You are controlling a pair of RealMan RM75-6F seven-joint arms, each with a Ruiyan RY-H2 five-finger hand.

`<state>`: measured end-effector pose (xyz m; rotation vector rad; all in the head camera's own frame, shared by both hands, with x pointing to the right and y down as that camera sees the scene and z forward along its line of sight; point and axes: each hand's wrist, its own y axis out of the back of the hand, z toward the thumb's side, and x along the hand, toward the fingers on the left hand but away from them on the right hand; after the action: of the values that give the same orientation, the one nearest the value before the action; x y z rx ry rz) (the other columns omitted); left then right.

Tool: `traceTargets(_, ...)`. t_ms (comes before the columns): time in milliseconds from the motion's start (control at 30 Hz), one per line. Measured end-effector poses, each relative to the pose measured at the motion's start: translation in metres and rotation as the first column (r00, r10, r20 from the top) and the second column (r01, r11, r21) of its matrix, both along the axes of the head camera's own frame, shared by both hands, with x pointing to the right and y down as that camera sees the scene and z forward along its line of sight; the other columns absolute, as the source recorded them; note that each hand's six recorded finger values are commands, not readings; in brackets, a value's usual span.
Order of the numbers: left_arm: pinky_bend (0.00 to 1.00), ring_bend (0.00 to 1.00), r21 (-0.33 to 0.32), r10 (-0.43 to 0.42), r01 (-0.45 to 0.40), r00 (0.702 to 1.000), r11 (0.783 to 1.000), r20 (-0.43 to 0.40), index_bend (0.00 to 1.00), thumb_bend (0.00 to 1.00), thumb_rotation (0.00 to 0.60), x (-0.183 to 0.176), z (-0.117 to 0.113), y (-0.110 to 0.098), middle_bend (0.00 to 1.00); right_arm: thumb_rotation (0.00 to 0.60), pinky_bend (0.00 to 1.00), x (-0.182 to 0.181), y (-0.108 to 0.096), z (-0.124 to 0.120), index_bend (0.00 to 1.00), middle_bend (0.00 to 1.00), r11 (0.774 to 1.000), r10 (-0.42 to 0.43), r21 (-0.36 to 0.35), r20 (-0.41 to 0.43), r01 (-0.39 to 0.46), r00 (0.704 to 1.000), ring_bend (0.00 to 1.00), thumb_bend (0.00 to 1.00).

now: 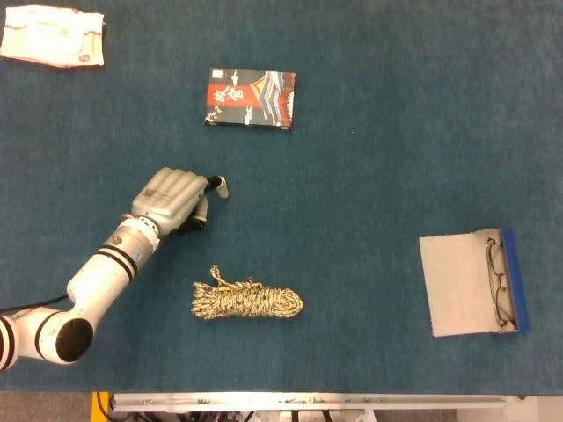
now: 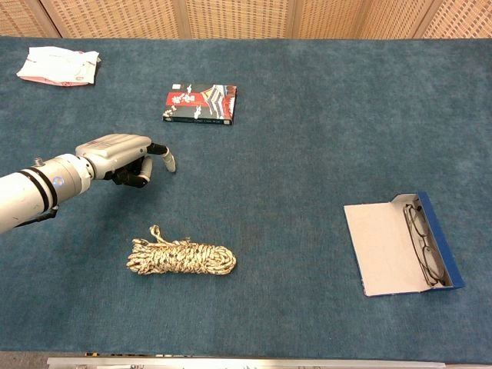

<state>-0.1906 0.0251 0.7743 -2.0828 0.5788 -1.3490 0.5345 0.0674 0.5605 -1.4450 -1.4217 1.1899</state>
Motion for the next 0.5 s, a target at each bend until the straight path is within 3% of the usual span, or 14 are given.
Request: traceTargets(500,1.00,1.00,0.014,-0.023,0.023,1.000,1.000,0.008,0.31,1.00,0.600,-0.0040,0.0011,-0.0074,1.00,0.600,0.44,-0.0011,-0.0004,0.0015,0.24,0.24,1.000,-0.003,-0.008,-0.006,0.003,1.000,0.17,0.10)
